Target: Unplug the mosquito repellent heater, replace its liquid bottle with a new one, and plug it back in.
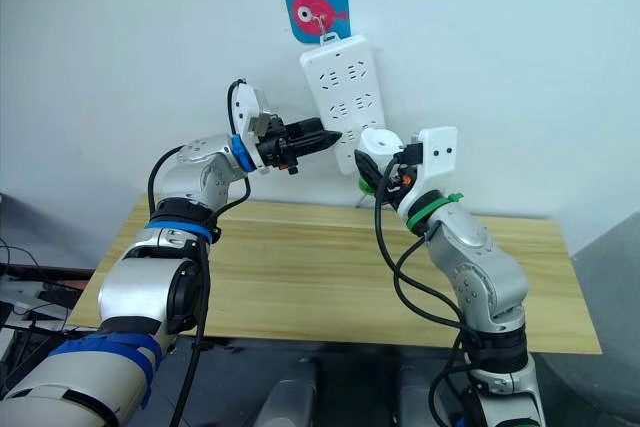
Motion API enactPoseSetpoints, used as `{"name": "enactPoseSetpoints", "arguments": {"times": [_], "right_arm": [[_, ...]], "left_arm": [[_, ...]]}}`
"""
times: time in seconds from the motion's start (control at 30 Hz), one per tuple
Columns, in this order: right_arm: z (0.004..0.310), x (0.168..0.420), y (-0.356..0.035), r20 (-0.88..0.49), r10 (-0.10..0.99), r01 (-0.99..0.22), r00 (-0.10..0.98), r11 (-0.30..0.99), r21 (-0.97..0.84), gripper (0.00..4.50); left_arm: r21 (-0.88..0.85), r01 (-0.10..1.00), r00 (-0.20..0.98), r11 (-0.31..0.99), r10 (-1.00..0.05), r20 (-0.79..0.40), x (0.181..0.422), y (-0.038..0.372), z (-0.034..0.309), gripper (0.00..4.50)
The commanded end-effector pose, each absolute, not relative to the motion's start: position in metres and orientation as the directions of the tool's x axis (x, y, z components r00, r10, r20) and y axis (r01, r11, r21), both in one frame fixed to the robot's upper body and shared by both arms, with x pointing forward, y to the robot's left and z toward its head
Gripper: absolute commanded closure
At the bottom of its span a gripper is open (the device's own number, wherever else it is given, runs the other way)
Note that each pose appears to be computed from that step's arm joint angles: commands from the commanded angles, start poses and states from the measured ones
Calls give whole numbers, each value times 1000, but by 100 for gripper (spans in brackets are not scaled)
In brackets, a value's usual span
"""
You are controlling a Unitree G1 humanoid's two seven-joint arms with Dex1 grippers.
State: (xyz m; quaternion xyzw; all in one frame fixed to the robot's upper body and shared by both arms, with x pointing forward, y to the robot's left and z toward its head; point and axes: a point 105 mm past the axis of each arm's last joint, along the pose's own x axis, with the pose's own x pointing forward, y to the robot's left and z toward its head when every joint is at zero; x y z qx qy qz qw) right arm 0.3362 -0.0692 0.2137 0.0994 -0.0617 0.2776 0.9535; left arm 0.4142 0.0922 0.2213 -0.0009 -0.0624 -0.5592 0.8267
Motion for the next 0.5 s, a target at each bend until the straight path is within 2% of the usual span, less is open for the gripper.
{"name": "enactPoseSetpoints", "arguments": {"times": [0.03, 0.5], "right_arm": [[236, 333, -70, 262, 516, -560, 815, 819, 128, 139], [233, 342, -68, 234, 519, -557, 822, 818, 146, 139]], "left_arm": [[143, 938, 301, 316, -947, 112, 408, 81, 237, 324], [154, 948, 266, 277, -960, 88, 404, 78, 233, 324]]}}
